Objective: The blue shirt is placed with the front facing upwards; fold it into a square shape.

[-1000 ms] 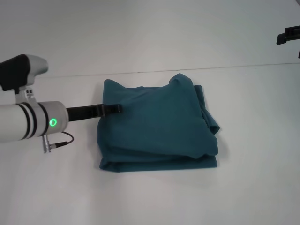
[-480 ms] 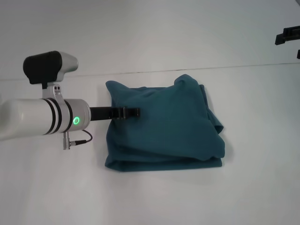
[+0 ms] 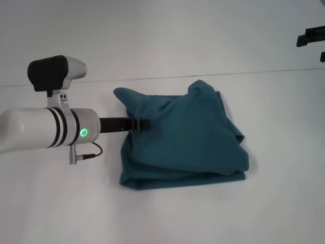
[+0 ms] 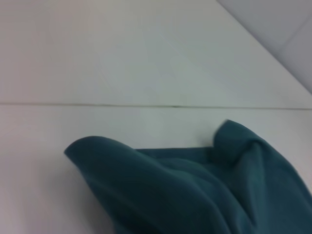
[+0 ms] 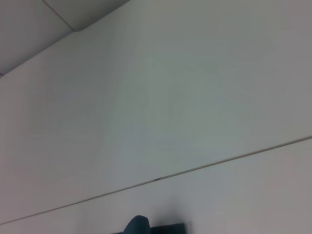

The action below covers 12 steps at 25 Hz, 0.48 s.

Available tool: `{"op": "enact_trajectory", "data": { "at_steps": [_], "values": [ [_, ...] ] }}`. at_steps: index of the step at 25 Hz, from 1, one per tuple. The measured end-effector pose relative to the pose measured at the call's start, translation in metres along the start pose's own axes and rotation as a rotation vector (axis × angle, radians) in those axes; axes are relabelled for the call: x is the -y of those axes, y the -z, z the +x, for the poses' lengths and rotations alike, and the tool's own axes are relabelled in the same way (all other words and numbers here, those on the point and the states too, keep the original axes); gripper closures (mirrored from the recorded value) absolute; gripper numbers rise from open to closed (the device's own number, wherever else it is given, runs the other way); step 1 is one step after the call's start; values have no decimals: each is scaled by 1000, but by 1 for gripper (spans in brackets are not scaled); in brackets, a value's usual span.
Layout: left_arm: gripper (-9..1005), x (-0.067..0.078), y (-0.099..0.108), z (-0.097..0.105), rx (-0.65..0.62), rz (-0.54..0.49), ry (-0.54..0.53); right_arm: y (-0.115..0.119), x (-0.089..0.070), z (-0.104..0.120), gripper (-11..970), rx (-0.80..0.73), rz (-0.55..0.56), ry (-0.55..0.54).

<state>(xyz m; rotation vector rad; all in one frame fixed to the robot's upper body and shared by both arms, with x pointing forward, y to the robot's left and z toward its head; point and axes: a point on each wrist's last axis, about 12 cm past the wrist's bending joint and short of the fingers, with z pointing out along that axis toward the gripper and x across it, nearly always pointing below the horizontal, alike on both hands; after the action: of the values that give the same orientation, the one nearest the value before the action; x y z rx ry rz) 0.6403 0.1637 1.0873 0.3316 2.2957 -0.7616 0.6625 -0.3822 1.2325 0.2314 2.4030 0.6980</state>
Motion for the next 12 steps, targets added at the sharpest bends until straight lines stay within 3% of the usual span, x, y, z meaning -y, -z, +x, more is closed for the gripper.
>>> {"op": "enact_trajectory", "data": {
  "at_steps": [8, 12],
  "values": [
    [846, 10, 17, 7, -68, 145, 17, -1, 0, 2, 30, -7, -4, -3],
    [883, 5, 27, 17, -107, 184, 56, -3, 0, 4, 30, -9, -6, -4]
  ]
}}
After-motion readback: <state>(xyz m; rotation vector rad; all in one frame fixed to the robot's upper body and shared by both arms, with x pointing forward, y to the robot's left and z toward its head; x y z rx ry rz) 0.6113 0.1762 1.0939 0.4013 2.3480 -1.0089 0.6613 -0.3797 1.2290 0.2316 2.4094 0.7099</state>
